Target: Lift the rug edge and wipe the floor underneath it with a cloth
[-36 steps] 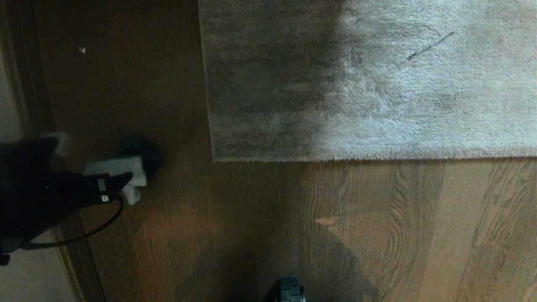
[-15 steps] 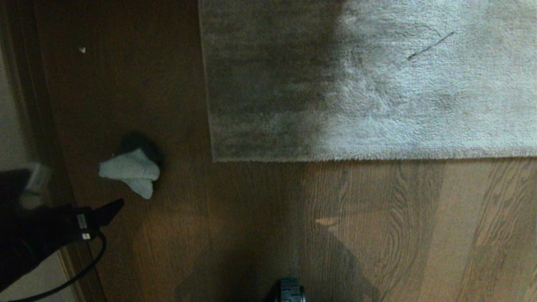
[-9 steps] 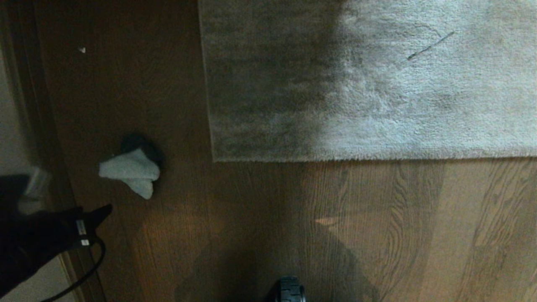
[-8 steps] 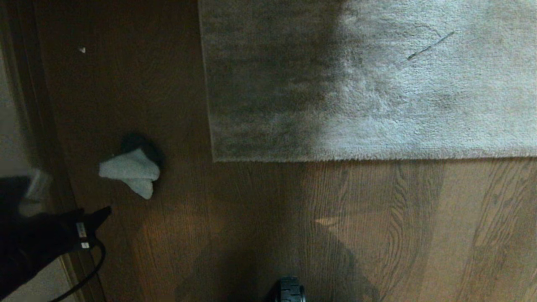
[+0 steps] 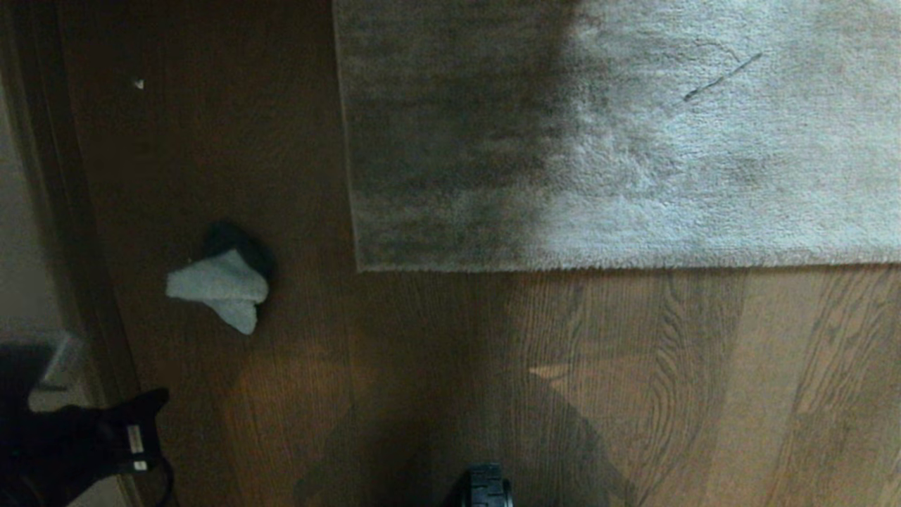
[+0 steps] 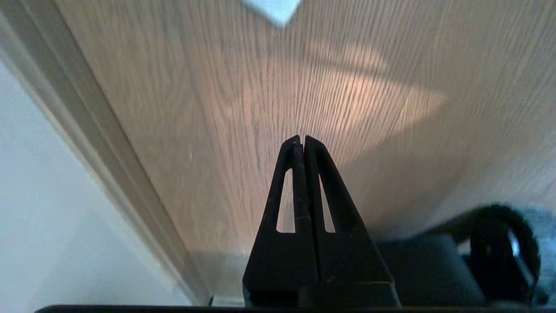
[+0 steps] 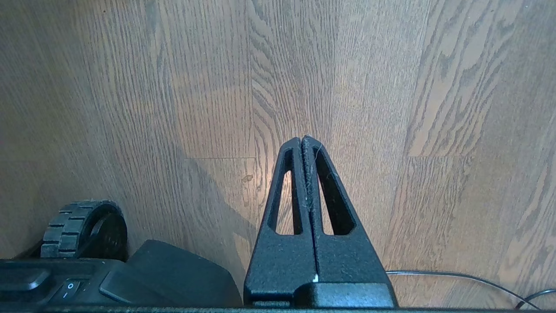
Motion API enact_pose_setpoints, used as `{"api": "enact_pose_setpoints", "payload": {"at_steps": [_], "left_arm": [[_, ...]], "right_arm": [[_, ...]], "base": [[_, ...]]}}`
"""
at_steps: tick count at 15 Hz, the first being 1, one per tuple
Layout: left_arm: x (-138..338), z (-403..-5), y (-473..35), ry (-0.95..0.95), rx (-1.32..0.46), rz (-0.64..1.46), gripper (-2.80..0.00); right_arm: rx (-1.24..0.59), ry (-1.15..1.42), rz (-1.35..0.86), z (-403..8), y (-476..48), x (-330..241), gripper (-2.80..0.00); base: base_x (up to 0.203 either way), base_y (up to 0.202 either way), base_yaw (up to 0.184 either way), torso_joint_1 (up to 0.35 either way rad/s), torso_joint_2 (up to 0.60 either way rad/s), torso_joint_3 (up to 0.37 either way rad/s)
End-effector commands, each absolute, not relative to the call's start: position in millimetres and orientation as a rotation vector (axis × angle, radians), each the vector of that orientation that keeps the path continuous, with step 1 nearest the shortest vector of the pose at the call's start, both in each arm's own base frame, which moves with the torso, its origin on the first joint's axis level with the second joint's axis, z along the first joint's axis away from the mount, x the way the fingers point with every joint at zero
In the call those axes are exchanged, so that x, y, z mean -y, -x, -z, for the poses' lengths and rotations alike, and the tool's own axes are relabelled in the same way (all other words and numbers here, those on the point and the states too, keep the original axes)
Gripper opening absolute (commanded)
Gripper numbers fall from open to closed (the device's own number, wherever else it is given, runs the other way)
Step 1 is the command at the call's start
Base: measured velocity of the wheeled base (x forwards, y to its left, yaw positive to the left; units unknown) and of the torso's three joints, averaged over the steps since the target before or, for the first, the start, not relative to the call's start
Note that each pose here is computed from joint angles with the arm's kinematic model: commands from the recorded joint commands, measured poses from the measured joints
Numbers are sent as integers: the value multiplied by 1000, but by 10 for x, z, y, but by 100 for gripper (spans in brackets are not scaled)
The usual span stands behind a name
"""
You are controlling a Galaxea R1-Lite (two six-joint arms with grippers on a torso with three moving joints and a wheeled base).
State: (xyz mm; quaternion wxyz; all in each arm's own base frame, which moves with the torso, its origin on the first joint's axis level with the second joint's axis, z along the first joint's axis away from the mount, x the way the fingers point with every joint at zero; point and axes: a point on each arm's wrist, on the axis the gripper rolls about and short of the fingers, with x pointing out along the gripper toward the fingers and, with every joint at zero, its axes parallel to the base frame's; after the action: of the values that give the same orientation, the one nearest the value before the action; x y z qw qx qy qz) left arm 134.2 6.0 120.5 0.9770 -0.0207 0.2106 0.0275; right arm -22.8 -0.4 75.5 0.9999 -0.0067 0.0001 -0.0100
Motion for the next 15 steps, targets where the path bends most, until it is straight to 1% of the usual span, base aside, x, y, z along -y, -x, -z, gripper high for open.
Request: {"api": "enact_pose_setpoints", "payload": {"at_steps": [1, 8, 15], "left_arm": [[-51, -1160, -1190, 30, -413, -51, -280], [-34, -1042, -855, -31, -424, -33, -280], [-13, -880, -325, -37, -467, -30, -280]], "right_arm": [[-2, 14, 20, -755, 227, 4, -280], [-2, 14, 20, -755, 227, 4, -280], [-1, 14, 20, -755, 227, 4, -280]], "base": [[0, 0, 0, 0, 0, 0], [0, 0, 0, 0, 0, 0], [0, 0, 0, 0, 0, 0]]}}
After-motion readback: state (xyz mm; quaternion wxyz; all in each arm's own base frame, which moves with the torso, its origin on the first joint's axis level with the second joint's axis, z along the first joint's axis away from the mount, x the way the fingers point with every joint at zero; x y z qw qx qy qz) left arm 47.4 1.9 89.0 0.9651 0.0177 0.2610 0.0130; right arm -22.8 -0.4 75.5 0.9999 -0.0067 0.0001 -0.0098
